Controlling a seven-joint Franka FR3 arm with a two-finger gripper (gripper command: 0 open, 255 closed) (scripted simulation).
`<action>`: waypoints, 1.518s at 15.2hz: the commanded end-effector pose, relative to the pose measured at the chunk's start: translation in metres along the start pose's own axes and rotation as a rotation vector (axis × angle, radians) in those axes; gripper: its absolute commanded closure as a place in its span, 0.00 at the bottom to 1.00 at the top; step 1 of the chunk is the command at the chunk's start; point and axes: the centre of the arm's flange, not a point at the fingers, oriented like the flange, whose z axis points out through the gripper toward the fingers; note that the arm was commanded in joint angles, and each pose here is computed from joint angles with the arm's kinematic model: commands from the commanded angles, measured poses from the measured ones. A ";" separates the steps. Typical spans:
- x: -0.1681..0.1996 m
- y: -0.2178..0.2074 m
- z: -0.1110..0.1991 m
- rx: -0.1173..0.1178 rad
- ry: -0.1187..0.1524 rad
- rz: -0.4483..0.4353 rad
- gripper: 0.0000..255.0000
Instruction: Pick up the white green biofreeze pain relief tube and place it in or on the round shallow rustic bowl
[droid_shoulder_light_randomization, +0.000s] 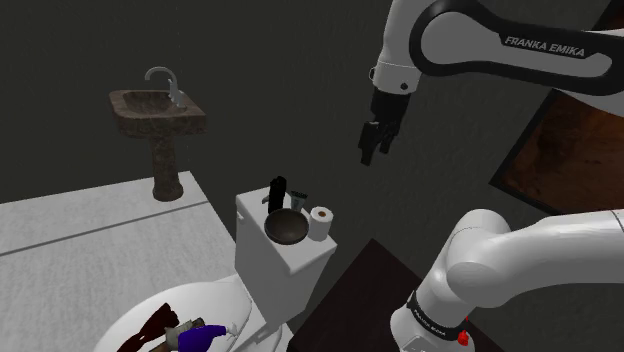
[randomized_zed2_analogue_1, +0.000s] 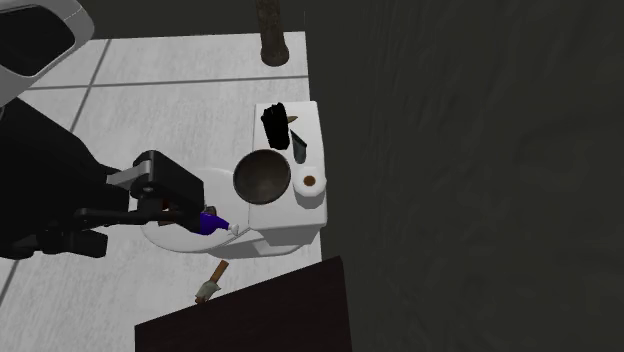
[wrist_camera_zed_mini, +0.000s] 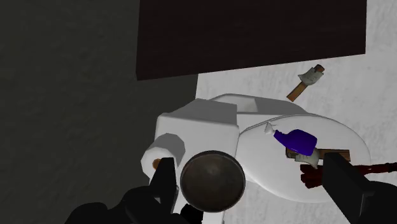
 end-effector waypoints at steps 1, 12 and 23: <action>0.000 0.000 0.000 0.000 0.000 0.000 0.00; 0.093 0.062 0.097 0.026 -0.010 -0.017 0.00; 0.185 0.120 0.197 0.052 -0.020 -0.034 0.00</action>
